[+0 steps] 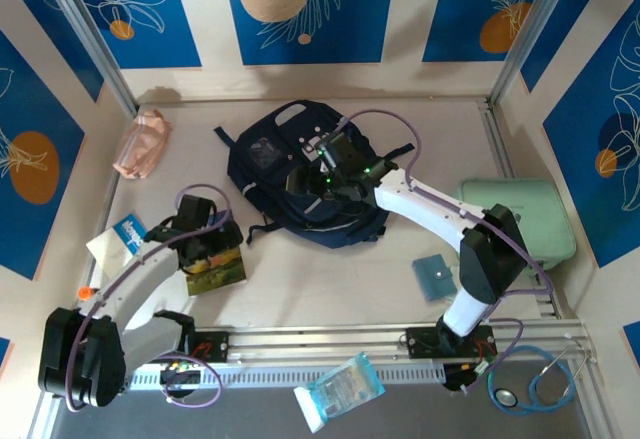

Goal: Pack books, pencil case, and school supplies into a backpack

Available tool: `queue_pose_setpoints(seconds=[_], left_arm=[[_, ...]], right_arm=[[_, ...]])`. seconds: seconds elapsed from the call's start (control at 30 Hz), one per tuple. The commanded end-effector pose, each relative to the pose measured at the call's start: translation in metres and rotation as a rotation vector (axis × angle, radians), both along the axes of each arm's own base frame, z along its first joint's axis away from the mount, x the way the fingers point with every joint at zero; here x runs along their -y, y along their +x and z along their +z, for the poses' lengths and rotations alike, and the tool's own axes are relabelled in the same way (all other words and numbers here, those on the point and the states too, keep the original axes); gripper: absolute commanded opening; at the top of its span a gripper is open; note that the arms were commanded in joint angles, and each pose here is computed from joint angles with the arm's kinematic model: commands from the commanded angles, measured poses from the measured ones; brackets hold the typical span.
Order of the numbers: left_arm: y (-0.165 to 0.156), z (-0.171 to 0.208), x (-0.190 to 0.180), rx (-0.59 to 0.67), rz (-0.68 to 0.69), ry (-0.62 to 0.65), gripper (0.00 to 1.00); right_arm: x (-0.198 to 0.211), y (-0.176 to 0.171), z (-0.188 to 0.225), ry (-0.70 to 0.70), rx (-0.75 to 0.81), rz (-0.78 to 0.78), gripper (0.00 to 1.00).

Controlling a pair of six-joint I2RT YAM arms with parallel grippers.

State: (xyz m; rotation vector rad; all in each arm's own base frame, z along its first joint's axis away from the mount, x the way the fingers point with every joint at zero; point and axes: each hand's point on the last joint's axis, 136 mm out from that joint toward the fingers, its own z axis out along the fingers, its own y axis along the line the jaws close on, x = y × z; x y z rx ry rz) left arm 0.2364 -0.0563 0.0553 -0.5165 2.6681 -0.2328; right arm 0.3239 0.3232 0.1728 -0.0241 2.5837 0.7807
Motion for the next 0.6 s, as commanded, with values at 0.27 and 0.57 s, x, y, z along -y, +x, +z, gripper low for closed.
queue_pose_setpoints(seconds=[0.27, 0.57], left_arm=[[-0.015, -0.037, 0.040, -0.108, -0.031, -0.185, 1.00], [-0.048, -0.033, 0.085, -0.188, -0.113, -0.166, 1.00]], right_arm=[[-0.025, -0.013, -0.003, 0.065, -0.025, 0.097, 0.84], [-0.028, -0.022, -0.017, 0.074, -0.066, 0.128, 0.82]])
